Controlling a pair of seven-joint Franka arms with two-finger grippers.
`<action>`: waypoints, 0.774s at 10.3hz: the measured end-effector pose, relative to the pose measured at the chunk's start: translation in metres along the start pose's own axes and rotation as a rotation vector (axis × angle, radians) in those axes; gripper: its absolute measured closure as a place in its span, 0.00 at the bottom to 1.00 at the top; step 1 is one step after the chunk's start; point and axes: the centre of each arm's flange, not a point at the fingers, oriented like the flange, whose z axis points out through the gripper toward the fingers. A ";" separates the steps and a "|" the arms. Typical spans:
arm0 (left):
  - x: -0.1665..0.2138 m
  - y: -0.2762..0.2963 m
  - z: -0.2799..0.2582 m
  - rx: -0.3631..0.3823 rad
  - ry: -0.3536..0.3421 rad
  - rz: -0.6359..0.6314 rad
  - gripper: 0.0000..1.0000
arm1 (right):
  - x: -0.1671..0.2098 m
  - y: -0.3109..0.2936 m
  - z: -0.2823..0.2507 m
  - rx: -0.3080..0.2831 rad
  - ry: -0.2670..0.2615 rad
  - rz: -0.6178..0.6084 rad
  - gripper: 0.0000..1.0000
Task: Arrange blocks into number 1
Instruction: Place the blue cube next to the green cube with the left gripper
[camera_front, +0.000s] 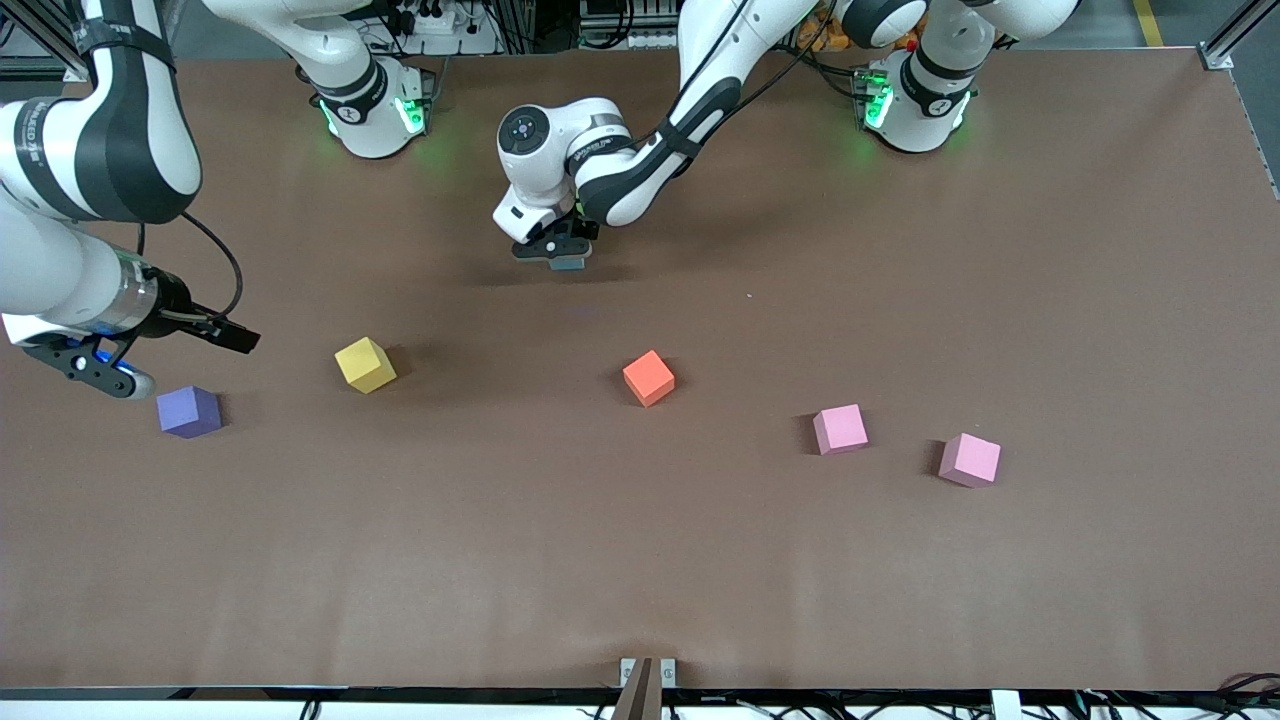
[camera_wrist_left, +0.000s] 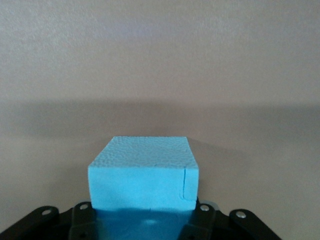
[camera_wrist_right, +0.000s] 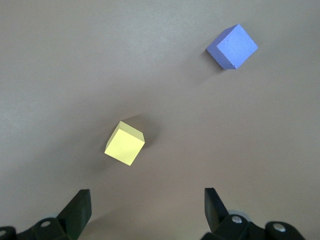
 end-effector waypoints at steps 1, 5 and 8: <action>-0.003 0.001 0.000 0.000 -0.004 0.004 0.42 | -0.001 -0.002 0.000 -0.001 0.000 -0.004 0.00; -0.020 0.005 0.002 0.005 -0.028 0.027 0.42 | -0.002 -0.005 0.000 -0.002 0.000 -0.007 0.00; -0.023 0.002 0.003 0.029 -0.037 0.030 0.31 | -0.003 -0.007 0.001 0.000 -0.001 -0.010 0.00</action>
